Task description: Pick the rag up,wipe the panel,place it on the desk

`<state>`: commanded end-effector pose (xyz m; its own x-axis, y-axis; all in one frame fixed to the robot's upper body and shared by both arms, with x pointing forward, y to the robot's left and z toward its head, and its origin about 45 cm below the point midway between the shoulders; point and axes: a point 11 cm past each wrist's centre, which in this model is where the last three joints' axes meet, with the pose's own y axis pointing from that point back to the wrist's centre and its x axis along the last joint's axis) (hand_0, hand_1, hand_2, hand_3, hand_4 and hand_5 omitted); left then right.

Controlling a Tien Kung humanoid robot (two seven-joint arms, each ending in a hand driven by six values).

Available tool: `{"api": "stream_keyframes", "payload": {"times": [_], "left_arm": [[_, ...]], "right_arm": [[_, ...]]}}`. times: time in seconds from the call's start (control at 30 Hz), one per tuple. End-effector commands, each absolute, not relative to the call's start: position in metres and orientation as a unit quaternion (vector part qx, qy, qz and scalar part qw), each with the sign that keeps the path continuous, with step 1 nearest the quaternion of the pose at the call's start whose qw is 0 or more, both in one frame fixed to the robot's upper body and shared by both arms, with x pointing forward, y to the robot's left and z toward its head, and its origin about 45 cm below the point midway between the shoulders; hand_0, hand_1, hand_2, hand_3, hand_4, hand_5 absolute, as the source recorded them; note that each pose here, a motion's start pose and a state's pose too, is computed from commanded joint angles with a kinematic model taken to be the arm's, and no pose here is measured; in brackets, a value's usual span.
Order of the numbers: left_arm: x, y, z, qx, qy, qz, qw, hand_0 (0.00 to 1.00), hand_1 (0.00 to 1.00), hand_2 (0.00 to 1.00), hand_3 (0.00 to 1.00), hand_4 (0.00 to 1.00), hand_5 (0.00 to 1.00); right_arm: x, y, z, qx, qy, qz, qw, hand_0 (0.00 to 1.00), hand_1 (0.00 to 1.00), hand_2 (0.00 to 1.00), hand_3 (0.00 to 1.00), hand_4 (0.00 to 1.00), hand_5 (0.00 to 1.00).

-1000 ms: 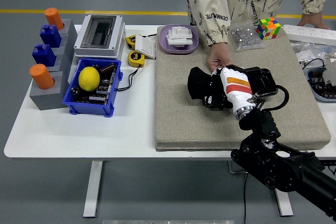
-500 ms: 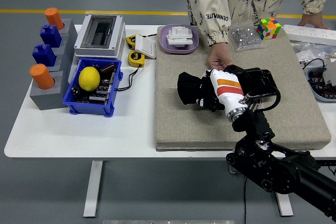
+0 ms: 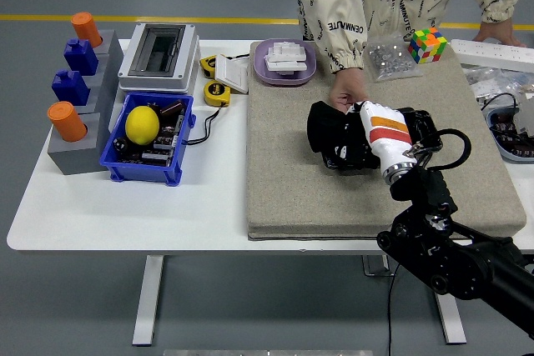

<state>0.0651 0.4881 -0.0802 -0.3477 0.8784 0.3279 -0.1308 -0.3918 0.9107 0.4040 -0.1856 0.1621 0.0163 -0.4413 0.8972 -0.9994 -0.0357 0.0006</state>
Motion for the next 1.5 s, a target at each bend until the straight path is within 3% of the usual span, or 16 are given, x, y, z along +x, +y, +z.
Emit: {"api": "stream_keyframes", "payload": {"times": [1.5], "left_arm": [[0.062,0.487,-0.081,0.442,0.424,0.706,0.356,0.608,0.641,0.655,0.561,0.628,0.44]], "right_arm": [[0.406,-0.317,0.163,0.507,-0.664,0.338,0.434,0.292,0.388,0.418,0.436,0.967,0.057]]}}
